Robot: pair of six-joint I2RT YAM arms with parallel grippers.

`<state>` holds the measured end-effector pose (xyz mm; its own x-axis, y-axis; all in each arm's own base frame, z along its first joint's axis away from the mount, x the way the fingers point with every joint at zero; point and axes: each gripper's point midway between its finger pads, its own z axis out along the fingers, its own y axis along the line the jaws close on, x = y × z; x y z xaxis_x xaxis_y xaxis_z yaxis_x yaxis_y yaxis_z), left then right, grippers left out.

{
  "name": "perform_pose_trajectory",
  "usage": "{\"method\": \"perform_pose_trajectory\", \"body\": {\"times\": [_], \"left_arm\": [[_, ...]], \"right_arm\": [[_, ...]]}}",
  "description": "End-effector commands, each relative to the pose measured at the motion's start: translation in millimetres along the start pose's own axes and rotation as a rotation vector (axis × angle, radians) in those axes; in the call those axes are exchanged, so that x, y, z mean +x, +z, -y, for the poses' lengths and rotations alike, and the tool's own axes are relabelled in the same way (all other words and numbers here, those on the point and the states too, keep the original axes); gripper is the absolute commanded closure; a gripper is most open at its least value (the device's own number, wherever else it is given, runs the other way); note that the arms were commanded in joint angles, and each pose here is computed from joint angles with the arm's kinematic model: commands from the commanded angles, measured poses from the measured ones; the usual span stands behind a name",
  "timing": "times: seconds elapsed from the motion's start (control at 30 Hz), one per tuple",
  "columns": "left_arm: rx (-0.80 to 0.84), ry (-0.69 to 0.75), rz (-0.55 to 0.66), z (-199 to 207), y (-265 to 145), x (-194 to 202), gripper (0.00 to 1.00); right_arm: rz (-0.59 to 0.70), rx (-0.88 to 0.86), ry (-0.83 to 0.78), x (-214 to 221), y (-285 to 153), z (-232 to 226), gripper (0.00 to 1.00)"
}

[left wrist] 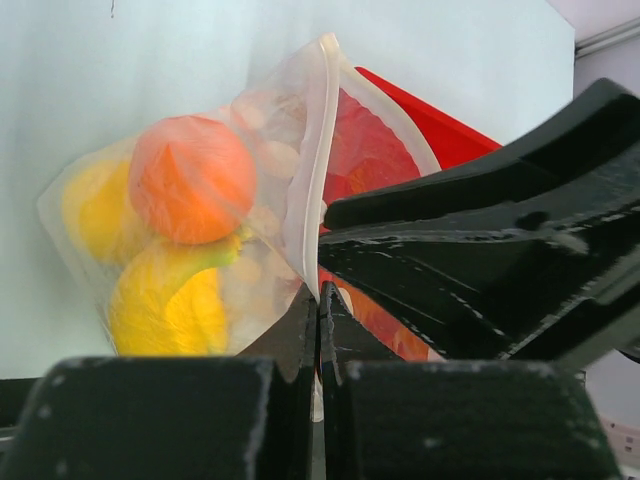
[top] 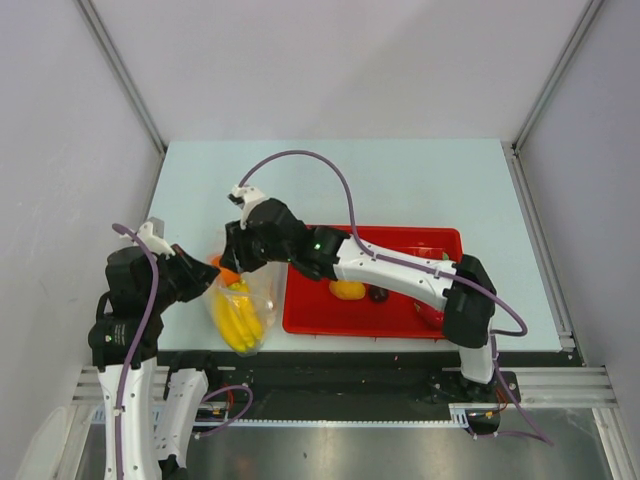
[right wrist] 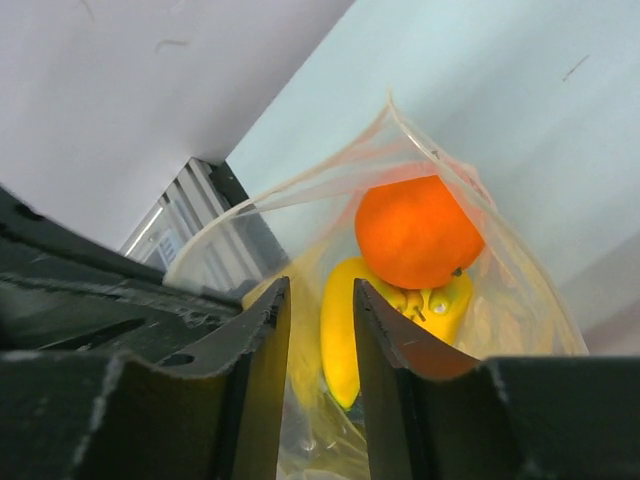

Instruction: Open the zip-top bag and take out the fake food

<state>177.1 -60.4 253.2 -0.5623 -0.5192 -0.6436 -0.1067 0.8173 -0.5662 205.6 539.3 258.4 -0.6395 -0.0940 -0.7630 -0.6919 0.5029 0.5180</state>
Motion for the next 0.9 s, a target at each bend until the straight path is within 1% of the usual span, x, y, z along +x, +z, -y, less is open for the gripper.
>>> {"method": "perform_pose_trajectory", "body": {"times": [0.0,0.1,0.17,0.2,0.33,0.37,0.43,0.47,0.53,0.57,0.63,0.67,0.73,0.8,0.87], "left_arm": [[0.075,0.014,0.060,19,-2,-19,1.00],[0.080,0.006,0.067,21,-2,-23,1.00],[0.082,0.004,0.061,22,1,-24,1.00],[0.082,0.001,0.063,22,2,-26,1.00],[0.091,-0.016,0.051,24,10,-28,1.00],[0.092,-0.021,0.049,24,11,-28,1.00],[0.097,-0.026,0.044,25,13,-29,1.00],[0.093,-0.032,0.038,24,16,-29,1.00],[0.103,-0.036,0.035,26,19,-30,1.00],[0.099,-0.046,0.017,23,23,-28,1.00],[0.107,-0.058,0.004,24,27,-27,1.00],[0.102,-0.062,-0.001,22,31,-26,1.00],[0.105,-0.076,-0.005,22,36,-27,1.00],[0.111,-0.091,-0.011,23,41,-28,1.00],[0.117,-0.100,-0.016,24,44,-29,1.00]], "right_arm": [[-0.021,0.018,0.001,15,21,14,0.61],[-0.055,0.018,0.029,27,36,30,0.57],[-0.055,0.000,0.037,27,43,35,0.54],[-0.064,0.005,0.036,32,49,41,0.51],[-0.043,-0.006,0.021,28,64,52,0.42],[-0.042,0.004,0.023,28,66,58,0.37],[-0.036,0.004,0.028,27,73,64,0.32],[-0.037,-0.015,0.027,26,73,64,0.28],[-0.028,-0.065,0.026,25,80,63,0.25],[-0.048,-0.112,0.028,28,80,56,0.24],[-0.029,-0.191,0.024,24,83,44,0.22],[-0.051,-0.233,0.026,30,84,39,0.19],[-0.055,-0.285,0.037,34,86,32,0.14],[-0.051,-0.327,0.040,37,90,28,0.10],[-0.051,-0.321,0.051,40,97,29,0.05]]}}
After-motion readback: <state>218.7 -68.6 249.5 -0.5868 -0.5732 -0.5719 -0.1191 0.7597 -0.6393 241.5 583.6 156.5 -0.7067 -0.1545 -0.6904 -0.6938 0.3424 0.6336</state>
